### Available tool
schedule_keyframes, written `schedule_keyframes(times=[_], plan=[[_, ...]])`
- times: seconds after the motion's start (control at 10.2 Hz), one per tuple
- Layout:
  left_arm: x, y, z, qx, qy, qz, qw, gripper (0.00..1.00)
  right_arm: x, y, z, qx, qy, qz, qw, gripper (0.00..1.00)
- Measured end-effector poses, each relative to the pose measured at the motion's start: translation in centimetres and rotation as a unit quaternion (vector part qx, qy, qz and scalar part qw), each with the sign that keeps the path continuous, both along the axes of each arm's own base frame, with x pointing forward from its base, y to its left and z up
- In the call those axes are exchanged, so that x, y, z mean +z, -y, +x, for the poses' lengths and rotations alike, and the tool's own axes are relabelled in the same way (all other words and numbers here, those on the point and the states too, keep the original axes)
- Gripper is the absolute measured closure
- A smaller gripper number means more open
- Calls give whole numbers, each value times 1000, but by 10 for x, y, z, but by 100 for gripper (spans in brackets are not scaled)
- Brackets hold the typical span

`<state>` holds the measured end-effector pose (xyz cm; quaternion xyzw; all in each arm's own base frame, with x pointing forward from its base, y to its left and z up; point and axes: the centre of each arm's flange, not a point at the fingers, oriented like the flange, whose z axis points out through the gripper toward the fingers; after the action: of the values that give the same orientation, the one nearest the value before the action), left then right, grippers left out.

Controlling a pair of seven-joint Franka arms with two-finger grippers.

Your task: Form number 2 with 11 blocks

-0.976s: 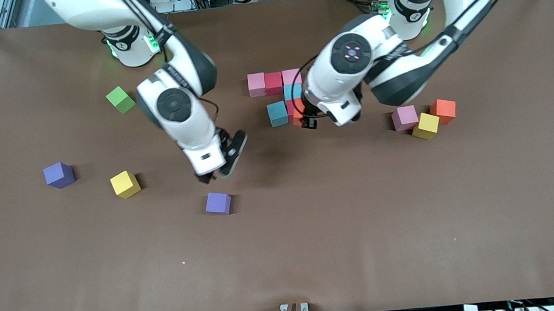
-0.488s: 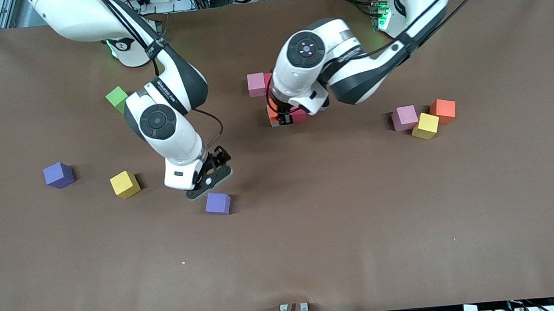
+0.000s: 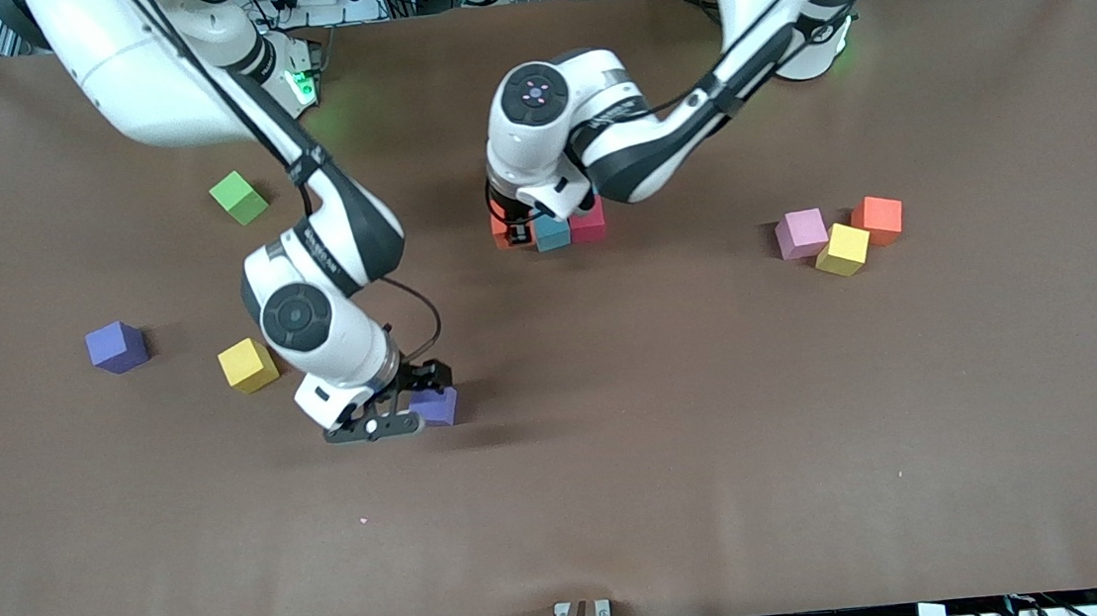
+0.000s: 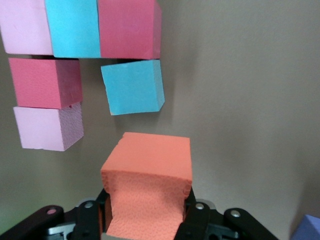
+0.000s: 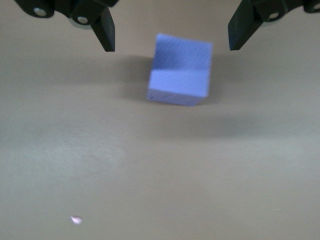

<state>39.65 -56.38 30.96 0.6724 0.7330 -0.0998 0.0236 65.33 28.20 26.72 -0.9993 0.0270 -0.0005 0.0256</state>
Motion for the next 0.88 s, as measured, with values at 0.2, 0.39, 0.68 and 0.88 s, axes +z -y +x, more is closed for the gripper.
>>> schedule_keyframes(times=[0.2,0.39,0.68,0.88], plan=[[-16,8,-5,3,6,-2,1000,45,-27,6,5,-54,-15,-3,998,0],[-23,8,-4,9,3,-2,1000,45,-42,-2,8,-105,-22,0,994,0],[-41,9,-4,12,4,3,1000,45,-46,-28,6,-127,-13,11,992,0],[-49,12,-8,10,6,5,1000,45,-46,-27,9,-133,-11,13,991,0]])
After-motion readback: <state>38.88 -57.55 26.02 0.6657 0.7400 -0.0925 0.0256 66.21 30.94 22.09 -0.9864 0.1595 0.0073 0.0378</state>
